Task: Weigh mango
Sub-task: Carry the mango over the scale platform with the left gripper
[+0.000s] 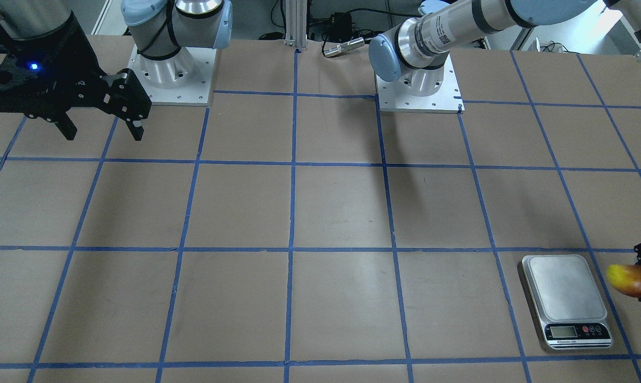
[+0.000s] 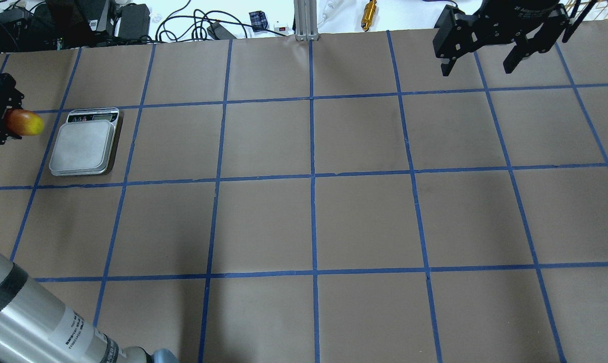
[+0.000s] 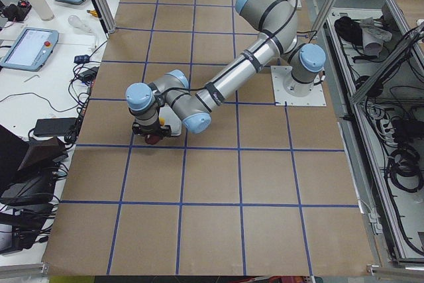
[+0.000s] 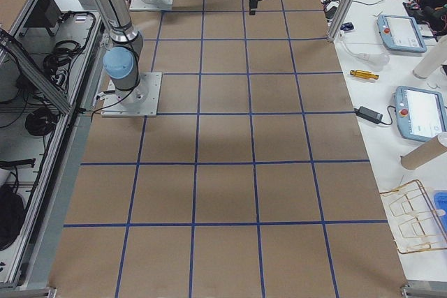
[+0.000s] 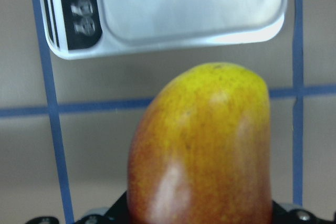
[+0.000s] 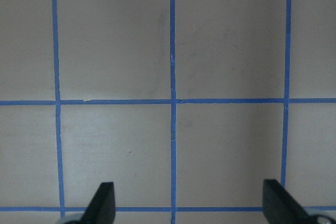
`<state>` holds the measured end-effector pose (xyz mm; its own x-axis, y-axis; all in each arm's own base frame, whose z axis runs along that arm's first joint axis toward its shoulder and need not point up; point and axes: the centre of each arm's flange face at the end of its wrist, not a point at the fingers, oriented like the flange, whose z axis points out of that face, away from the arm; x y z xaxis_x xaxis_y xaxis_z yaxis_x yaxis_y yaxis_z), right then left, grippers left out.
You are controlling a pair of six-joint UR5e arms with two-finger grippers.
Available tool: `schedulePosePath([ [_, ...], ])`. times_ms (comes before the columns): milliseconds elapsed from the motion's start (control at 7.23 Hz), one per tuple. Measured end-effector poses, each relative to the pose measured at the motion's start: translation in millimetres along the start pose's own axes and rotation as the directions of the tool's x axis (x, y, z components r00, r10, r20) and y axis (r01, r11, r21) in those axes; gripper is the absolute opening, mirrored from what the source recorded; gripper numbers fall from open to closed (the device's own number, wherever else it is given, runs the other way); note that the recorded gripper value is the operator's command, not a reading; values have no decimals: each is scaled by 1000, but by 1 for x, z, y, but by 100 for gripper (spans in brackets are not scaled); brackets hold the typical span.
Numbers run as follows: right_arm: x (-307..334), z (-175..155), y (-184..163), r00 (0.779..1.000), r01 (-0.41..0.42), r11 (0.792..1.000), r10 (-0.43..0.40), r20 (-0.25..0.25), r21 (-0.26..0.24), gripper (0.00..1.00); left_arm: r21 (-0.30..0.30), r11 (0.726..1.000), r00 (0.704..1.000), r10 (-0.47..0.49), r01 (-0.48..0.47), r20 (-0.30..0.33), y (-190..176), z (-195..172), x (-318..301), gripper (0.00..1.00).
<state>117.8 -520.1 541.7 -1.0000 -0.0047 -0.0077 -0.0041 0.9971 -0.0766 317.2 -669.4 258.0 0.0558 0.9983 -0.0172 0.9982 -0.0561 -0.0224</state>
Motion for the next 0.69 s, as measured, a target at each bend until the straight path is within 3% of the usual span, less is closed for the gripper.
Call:
schedulePosePath([
  [415, 0, 0, 0, 1000, 0, 1000, 0, 0, 0, 100, 14, 1000, 1000, -24, 24, -19, -63, 24, -12, 0],
  [553, 0, 0, 0, 1000, 0, 1000, 0, 0, 0, 100, 14, 1000, 1000, -24, 24, -19, -67, 32, -13, 12],
  [691, 0, 0, 0, 1000, 0, 1000, 0, 0, 0, 100, 15, 1000, 999, -25, 25, -21, -69, 39, -13, 40],
])
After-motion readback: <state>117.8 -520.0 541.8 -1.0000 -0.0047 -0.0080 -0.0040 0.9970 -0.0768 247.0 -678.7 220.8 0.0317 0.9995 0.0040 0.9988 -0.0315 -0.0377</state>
